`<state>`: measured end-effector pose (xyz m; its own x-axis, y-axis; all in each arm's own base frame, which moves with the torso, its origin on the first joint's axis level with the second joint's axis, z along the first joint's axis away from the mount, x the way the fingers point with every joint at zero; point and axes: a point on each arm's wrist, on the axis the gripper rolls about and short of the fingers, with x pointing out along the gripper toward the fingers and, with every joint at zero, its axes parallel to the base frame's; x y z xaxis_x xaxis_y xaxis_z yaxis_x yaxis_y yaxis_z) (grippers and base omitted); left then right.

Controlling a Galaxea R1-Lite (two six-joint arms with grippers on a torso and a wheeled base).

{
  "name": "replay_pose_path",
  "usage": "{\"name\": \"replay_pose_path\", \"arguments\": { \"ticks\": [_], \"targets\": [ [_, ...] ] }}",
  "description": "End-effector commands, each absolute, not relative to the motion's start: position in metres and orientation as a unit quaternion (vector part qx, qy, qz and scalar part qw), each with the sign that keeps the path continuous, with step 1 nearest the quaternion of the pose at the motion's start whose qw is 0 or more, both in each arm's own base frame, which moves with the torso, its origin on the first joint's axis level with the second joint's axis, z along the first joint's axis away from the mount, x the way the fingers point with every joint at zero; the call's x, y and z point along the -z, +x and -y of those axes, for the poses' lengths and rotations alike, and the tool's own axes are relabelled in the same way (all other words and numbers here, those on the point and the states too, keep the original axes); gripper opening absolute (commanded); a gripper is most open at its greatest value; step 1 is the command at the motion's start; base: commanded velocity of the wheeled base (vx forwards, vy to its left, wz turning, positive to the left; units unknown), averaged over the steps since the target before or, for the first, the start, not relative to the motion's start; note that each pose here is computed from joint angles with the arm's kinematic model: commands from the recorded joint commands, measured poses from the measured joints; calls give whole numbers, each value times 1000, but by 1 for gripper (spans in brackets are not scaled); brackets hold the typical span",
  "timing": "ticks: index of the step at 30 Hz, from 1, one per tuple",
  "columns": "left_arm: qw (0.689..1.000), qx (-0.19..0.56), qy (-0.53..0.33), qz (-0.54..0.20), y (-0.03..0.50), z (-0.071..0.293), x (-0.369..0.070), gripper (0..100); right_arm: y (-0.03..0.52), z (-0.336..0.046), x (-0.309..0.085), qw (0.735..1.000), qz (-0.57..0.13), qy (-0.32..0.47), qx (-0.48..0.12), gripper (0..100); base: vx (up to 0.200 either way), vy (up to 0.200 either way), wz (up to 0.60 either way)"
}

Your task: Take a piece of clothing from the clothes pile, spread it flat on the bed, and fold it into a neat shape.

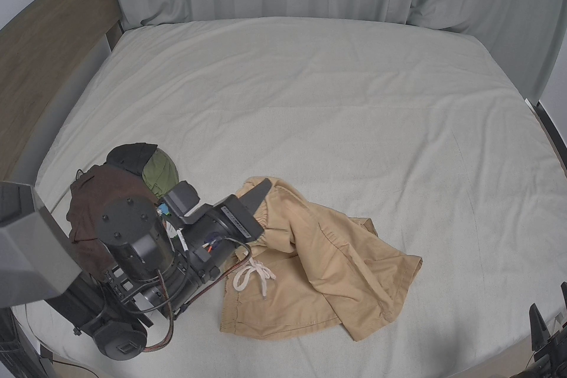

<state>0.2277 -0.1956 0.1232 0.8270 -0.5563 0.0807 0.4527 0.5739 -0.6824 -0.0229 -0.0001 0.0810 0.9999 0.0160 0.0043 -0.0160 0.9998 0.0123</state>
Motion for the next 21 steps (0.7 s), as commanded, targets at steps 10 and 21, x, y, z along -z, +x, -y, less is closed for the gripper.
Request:
{"name": "replay_pose_path", "arguments": {
  "ticks": [10, 21],
  "targets": [
    [939, 182, -289, -47, 260, 139, -108, 0, -23, 0, -76, 1000, 1, 5, -10, 100, 0, 0, 0],
    [961, 169, -207, -64, 272, 110, -91, 0, -23, 0, -76, 1000, 2, 2, -9, 100, 0, 0, 0]
  ]
}}
